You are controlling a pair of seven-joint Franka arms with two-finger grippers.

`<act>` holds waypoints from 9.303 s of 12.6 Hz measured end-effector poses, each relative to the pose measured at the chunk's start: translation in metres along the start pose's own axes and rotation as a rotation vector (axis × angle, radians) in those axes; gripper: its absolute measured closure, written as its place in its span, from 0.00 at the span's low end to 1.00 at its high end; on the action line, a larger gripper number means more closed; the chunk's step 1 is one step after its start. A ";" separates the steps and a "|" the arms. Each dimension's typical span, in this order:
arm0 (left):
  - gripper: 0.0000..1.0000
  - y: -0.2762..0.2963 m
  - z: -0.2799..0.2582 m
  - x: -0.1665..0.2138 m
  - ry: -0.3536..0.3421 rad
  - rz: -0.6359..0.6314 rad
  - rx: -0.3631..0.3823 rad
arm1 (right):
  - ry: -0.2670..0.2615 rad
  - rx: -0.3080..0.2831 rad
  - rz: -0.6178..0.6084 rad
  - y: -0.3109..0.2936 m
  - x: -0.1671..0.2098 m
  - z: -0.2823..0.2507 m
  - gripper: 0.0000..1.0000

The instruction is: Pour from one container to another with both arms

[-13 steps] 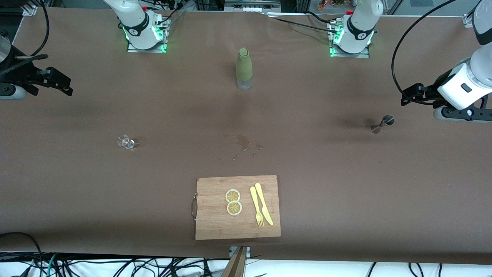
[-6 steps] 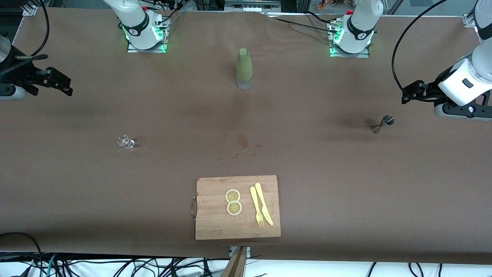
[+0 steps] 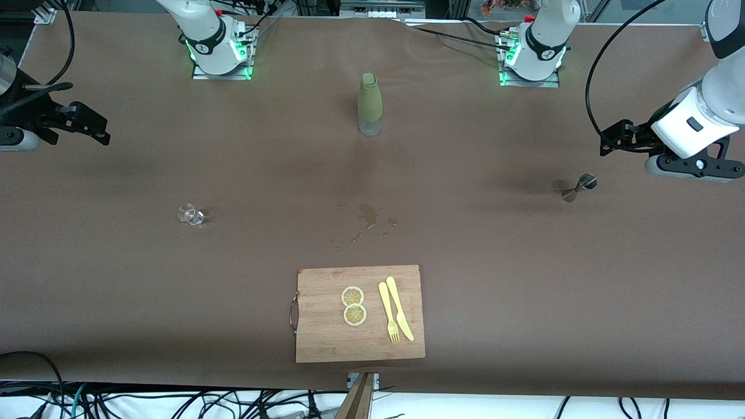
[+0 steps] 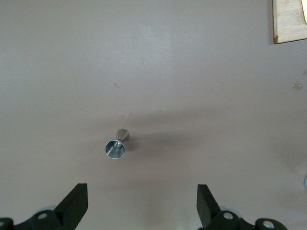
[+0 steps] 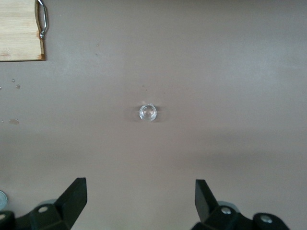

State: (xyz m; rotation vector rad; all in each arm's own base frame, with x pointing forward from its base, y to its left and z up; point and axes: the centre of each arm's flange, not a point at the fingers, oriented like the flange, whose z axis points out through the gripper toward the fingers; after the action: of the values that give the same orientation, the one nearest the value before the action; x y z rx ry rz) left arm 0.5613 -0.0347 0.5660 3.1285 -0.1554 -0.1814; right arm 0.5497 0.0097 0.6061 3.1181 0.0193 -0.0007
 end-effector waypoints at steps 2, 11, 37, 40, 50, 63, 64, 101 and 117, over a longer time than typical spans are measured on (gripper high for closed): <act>0.00 0.000 0.000 0.001 0.003 0.000 0.000 | 0.000 0.000 0.000 0.000 0.000 0.000 0.00; 0.00 0.000 -0.002 0.007 0.048 0.192 0.005 | -0.001 0.000 0.000 0.000 0.000 0.001 0.00; 0.00 -0.280 0.101 0.001 0.101 0.497 -0.167 | -0.155 0.103 -0.694 0.048 0.026 0.083 0.00; 0.00 -0.315 0.144 0.002 0.124 0.530 -0.256 | -0.098 0.308 -0.897 0.098 0.034 0.128 0.00; 0.00 -0.337 0.254 0.016 0.244 0.662 -0.507 | 0.322 0.873 -1.161 0.194 0.040 0.371 0.00; 0.00 -0.369 0.379 -0.031 0.667 1.086 -0.766 | 0.685 0.955 -1.272 0.168 0.037 0.503 0.00; 0.00 -0.364 0.386 -0.034 0.685 1.082 -0.800 | 0.682 0.958 -1.281 0.160 0.039 0.504 0.00; 0.90 -0.230 0.508 -0.058 1.095 1.178 -0.957 | 0.255 0.742 -1.226 -0.202 0.126 0.290 0.51; 0.91 -0.151 0.469 -0.013 1.117 1.072 -1.170 | 0.166 0.509 -1.227 -0.320 0.102 0.259 0.51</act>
State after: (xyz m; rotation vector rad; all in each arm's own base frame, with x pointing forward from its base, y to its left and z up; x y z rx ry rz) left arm 0.5094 0.1181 0.1000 1.3447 -1.0727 0.9883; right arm 0.6475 0.3252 0.3394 2.8958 2.1235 0.2531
